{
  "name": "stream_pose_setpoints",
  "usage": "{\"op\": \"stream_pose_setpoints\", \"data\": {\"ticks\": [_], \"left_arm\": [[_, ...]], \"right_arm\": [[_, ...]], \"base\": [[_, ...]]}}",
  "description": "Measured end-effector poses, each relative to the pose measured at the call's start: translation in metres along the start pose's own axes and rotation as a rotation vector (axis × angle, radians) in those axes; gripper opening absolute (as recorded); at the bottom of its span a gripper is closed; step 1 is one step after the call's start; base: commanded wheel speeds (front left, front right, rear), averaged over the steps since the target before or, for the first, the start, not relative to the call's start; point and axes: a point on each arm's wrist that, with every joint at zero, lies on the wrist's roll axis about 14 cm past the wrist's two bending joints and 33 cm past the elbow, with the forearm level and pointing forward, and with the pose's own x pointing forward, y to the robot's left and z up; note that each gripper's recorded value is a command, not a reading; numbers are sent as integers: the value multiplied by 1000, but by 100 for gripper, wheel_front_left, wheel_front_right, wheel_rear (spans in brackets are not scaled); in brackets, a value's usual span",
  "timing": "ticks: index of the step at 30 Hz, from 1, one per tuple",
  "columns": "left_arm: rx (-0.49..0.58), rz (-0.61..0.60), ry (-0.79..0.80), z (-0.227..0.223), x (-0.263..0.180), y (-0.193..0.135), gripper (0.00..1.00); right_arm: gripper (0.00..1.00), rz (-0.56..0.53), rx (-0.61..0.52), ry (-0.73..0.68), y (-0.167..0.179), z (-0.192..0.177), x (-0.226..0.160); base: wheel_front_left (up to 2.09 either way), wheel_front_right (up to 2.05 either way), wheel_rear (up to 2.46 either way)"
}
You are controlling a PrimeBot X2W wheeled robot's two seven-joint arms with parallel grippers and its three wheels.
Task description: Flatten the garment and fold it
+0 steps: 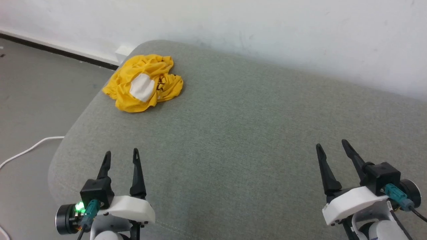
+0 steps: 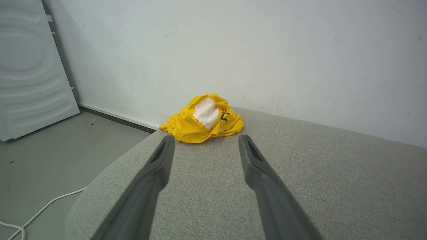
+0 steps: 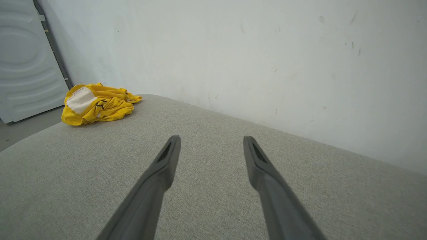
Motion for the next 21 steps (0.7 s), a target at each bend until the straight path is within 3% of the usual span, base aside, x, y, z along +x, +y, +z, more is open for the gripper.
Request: {"op": "stream_pose_setpoints", "data": {"ticks": [21], "left_arm": [[7,144,-28,3,-20,44,100]], "right_arm": [[100,115,23,-13,38,-1,23]], "base": [[0,0,0]]}}
